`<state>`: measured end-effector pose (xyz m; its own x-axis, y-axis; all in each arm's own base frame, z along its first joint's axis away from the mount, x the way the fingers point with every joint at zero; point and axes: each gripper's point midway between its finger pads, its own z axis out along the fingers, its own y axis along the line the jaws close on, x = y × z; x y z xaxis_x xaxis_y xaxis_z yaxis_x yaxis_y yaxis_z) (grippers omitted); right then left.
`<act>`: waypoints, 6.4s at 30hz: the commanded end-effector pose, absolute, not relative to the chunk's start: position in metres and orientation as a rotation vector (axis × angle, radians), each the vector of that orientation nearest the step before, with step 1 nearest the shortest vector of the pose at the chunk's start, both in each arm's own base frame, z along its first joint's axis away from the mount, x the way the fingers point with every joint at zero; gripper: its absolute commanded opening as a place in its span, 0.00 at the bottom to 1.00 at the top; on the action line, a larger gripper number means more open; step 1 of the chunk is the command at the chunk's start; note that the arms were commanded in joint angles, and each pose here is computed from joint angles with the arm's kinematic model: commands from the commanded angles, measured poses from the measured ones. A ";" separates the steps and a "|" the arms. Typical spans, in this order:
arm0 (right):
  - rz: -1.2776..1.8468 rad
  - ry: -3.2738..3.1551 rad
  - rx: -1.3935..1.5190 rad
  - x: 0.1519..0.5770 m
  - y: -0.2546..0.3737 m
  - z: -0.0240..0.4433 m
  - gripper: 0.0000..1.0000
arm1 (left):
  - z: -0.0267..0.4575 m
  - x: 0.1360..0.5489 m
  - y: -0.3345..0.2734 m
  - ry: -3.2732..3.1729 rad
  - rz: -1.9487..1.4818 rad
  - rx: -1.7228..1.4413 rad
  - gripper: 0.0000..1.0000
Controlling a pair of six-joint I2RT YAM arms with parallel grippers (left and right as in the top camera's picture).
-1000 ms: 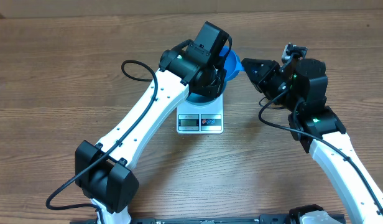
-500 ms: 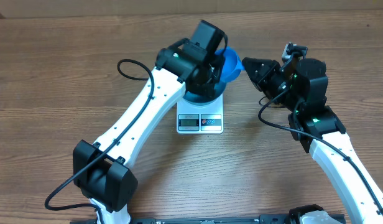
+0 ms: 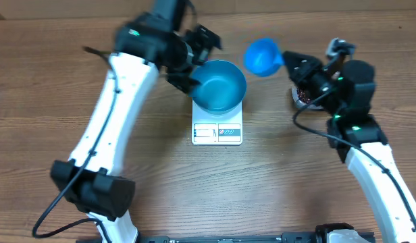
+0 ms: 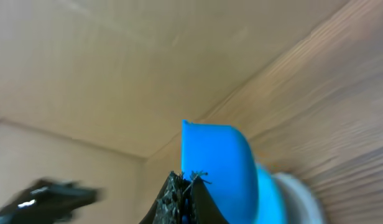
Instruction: Scoop item into bowl and weigh 150g on scale
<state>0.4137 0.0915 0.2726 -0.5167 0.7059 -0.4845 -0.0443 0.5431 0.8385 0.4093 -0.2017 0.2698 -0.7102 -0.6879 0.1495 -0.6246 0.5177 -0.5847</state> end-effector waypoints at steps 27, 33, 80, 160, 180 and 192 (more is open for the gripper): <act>0.302 2.187 0.254 0.359 -0.017 0.337 0.04 | 0.262 0.340 -0.197 2.779 -0.166 0.675 1.00; 0.301 2.189 0.255 0.359 -0.017 0.337 0.04 | 0.214 0.316 -0.234 2.819 -0.121 0.851 0.08; 0.218 2.209 0.325 0.358 -0.031 0.330 0.04 | 0.068 0.305 -0.278 2.441 -0.346 0.997 0.05; 0.182 2.263 0.347 0.349 -0.035 0.318 0.04 | 0.018 0.327 -0.249 2.446 -0.139 0.809 0.04; 0.183 2.263 0.347 0.349 -0.035 0.318 0.04 | 0.012 0.328 -0.246 2.459 -0.121 0.800 0.04; 0.183 2.264 0.348 0.349 -0.035 0.318 0.04 | 0.010 0.331 -0.245 2.456 -0.118 0.791 0.04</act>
